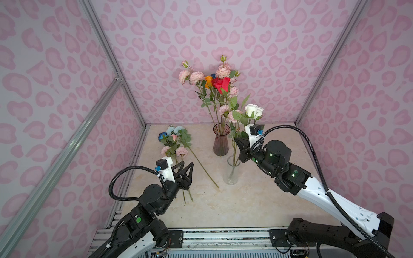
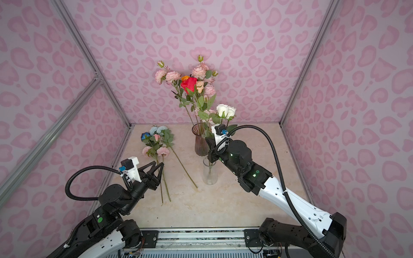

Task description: Arrange the flowers into the vase

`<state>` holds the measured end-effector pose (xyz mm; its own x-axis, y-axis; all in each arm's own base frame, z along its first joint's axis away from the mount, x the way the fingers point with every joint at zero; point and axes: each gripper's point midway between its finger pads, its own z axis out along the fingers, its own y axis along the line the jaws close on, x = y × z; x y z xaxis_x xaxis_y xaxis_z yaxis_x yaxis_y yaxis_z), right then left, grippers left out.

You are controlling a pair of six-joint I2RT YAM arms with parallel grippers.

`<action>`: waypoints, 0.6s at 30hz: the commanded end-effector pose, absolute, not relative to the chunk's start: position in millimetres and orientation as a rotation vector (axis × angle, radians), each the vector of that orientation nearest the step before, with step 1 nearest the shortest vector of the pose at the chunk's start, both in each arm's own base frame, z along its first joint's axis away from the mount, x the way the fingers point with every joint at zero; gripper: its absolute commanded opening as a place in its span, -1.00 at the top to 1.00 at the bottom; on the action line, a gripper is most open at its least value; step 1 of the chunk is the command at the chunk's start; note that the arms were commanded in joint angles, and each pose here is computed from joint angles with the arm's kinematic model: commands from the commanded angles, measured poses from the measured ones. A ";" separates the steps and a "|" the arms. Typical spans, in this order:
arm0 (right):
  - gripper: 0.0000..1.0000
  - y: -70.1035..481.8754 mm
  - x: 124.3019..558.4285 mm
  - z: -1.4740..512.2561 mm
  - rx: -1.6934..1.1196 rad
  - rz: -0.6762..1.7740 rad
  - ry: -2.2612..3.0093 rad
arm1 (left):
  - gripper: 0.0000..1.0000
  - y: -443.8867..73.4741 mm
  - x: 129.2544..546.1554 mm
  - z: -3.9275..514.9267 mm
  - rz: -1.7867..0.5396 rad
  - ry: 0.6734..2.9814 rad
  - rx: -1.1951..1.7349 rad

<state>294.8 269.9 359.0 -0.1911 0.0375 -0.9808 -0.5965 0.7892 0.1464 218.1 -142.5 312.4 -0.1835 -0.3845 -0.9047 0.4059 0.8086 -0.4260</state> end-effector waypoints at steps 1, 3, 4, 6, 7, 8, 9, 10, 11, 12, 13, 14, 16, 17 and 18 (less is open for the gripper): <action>1.00 274.8 293.8 352.4 -0.415 0.660 1.659 | -0.07 -142.6 219.6 312.9 -0.718 1.595 -0.002; 0.98 275.4 293.5 338.8 -0.406 0.665 1.680 | -0.07 -142.7 220.2 308.8 -0.715 1.604 -0.004; 0.89 275.6 293.1 331.8 -0.405 0.660 1.692 | -0.07 -143.0 220.3 307.4 -0.715 1.607 -0.004; 0.76 273.9 292.8 322.0 -0.396 0.644 1.711 | -0.07 -142.9 220.9 304.5 -0.711 1.612 -0.006; 0.70 272.8 292.4 316.8 -0.389 0.643 1.719 | -0.06 -142.9 221.6 302.4 -0.707 1.616 -0.008; 0.65 272.3 291.5 315.4 -0.384 0.647 1.719 | -0.06 -143.4 222.0 300.8 -0.705 1.620 -0.007; 0.58 271.7 290.6 312.5 -0.382 0.649 1.722 | -0.06 -143.6 222.7 300.0 -0.704 1.622 -0.010; 0.52 271.1 289.4 309.9 -0.380 0.650 1.726 | -0.06 -144.2 223.3 299.2 -0.705 1.625 -0.011; 0.52 270.8 288.4 309.3 -0.381 0.652 1.725 | -0.06 -145.0 223.7 298.8 -0.706 1.627 -0.010; 0.51 270.3 287.2 308.9 -0.381 0.655 1.725 | -0.06 -146.2 224.4 297.2 -0.704 1.631 -0.007; 0.52 269.5 286.0 309.1 -0.380 0.655 1.723 | -0.06 -146.7 225.4 296.2 -0.702 1.636 -0.009; 0.51 268.6 284.8 309.9 -0.377 0.657 1.719 | -0.06 -147.9 226.0 295.6 -0.702 1.640 -0.006; 0.51 266.2 282.3 312.4 -0.368 0.664 1.709 | -0.06 -149.5 227.5 293.8 -0.698 1.648 -0.006; 0.51 265.3 281.0 314.6 -0.366 0.669 1.703 | -0.06 -149.8 228.1 292.7 -0.697 1.650 -0.005; 0.51 264.9 279.2 316.7 -0.367 0.674 1.696 | -0.06 -150.3 228.8 292.1 -0.695 1.653 -0.007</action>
<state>279.9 266.1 306.9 -0.2626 0.0757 -0.9619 -0.5779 0.7860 0.2196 226.7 -150.6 285.8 -0.2392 -0.3576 -0.9027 0.3755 0.8233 -0.4256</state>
